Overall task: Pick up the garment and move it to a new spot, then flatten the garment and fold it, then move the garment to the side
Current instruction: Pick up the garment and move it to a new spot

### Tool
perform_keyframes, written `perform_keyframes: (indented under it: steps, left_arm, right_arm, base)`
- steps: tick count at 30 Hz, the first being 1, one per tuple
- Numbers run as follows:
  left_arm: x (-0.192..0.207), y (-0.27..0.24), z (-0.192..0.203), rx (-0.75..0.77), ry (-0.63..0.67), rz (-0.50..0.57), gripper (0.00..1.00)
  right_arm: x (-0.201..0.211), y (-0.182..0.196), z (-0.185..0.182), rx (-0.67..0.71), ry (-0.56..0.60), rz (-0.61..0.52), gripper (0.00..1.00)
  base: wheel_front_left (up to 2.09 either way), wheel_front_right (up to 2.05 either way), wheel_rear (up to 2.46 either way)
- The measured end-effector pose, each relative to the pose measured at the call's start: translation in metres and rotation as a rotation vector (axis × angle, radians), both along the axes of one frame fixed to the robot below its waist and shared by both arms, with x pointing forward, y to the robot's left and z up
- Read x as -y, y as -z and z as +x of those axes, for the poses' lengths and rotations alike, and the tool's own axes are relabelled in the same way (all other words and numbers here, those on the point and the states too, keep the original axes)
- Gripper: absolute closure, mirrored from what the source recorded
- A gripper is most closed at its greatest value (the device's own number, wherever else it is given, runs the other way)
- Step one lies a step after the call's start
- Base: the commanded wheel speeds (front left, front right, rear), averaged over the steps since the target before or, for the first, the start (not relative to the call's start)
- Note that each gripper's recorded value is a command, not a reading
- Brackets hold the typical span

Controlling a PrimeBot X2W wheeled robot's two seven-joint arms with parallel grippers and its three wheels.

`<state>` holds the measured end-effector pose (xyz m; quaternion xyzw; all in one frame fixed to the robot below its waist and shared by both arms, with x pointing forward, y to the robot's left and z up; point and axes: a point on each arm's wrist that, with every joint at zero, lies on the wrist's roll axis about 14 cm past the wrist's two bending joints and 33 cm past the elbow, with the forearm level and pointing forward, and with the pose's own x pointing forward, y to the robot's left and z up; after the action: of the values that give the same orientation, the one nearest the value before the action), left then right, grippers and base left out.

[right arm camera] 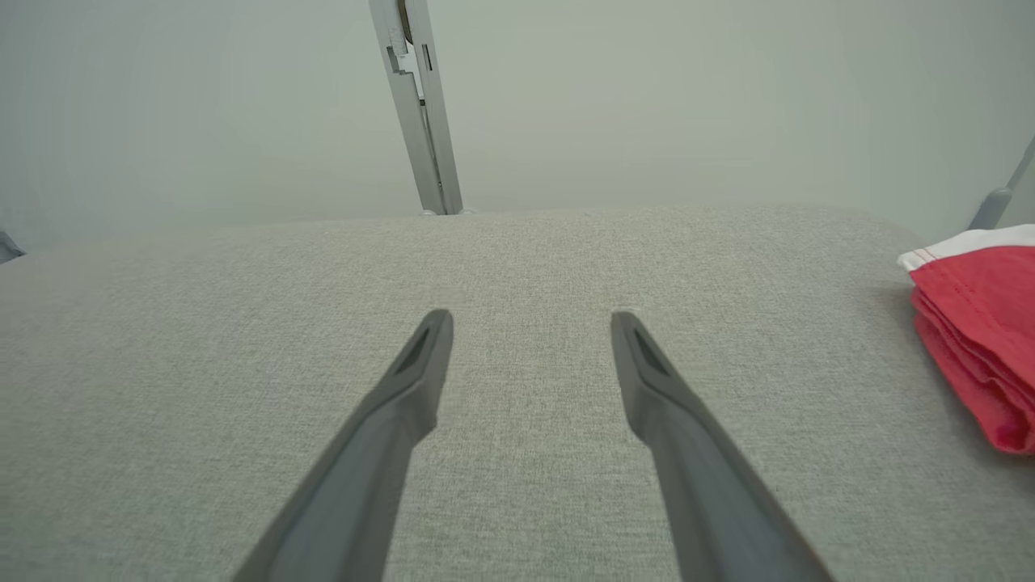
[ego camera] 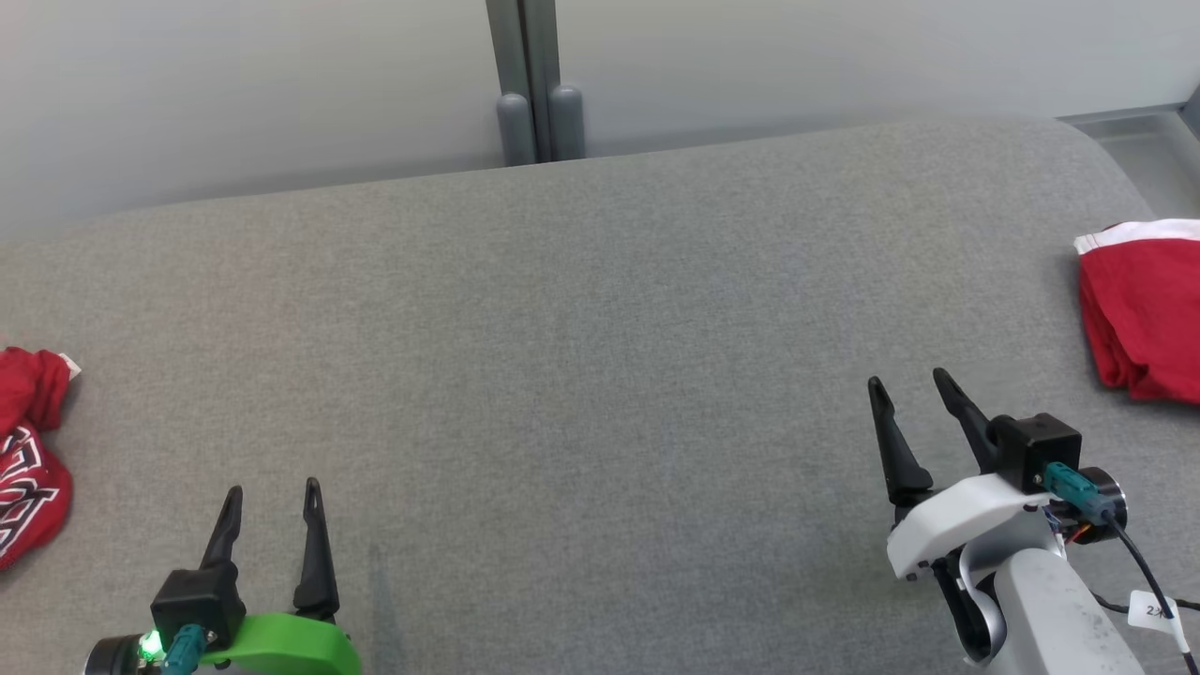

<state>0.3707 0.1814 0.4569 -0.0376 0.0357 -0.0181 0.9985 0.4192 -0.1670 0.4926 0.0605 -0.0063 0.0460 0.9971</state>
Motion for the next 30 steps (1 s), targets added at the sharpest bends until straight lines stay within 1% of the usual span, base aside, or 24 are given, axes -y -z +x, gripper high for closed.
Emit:
perform_keyframes:
  steps: [6,12,17,21,30]
  left_arm:
    - [-0.002,0.001,-0.003,-0.005,-0.011,-0.017,0.00]
    - [-0.017,-0.001,-0.004,0.002,-0.064,-0.029,0.00]
    - [-0.042,0.005,-0.018,-0.019,-0.154,-0.044,0.00]
    - [-0.069,0.008,-0.036,-0.032,-0.252,-0.048,0.00]
    - [-0.126,0.010,-0.087,-0.047,-0.475,-0.049,0.00]
  right_arm:
    - [-0.009,0.004,0.004,-0.008,-0.023,-0.001,0.00]
    - [-0.037,0.006,0.015,-0.010,-0.099,-0.001,0.00]
    - [-0.074,0.009,0.023,-0.016,-0.198,0.006,0.00]
    - [-0.107,0.012,0.028,-0.021,-0.286,0.011,0.00]
    - [-0.177,0.018,0.030,-0.033,-0.466,0.023,0.00]
  base:
    - [0.00,0.00,0.00]
    - [0.00,0.00,0.00]
    - [0.00,0.00,0.00]
    - [0.00,0.00,0.00]
    - [0.00,0.00,0.00]
